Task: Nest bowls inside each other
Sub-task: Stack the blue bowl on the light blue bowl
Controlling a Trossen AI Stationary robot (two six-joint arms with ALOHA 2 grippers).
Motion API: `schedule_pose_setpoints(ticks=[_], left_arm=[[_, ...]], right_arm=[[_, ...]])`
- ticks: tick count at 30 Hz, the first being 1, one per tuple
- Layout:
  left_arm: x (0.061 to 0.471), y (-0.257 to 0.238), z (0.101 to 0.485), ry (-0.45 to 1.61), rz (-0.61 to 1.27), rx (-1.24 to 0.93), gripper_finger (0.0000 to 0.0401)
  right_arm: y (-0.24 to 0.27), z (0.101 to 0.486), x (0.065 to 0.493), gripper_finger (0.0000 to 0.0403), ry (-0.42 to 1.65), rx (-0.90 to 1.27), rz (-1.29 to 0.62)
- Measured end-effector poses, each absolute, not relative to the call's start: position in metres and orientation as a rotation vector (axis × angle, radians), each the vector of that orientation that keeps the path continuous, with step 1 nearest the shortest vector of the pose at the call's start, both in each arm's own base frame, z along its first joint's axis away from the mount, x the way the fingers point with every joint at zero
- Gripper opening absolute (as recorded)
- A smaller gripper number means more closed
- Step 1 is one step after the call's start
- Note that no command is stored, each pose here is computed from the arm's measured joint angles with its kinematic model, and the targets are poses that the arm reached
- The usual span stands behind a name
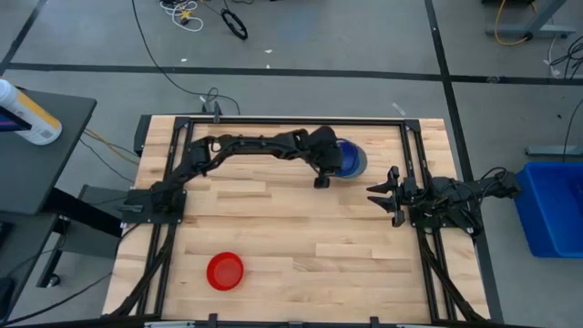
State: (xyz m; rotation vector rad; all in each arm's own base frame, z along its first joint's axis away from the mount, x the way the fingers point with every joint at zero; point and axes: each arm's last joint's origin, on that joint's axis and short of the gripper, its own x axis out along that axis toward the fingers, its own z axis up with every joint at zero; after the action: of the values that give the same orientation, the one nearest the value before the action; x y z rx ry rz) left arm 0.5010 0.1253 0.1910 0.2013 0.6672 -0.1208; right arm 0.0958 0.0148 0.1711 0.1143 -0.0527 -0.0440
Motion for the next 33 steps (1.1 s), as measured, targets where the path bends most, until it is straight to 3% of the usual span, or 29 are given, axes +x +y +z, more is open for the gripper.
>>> schedule_pose_setpoints(ticks=[21,24,33], left_arm=[[0.494,0.118,0.182,0.804,-0.128,0.240,0.0008],[0.494,0.118,0.182,0.800,-0.135,0.221,0.0037],[0.497,0.110,0.183,0.799,-0.094,0.254,0.0178]], right_arm=[[0.015,0.171,0.096,0.0135,-0.056,0.112,-0.047],[0.015,0.171,0.096,0.0136,-0.056,0.112,-0.047],[0.015,0.171,0.096,0.0135,-0.054,0.114,-0.047]])
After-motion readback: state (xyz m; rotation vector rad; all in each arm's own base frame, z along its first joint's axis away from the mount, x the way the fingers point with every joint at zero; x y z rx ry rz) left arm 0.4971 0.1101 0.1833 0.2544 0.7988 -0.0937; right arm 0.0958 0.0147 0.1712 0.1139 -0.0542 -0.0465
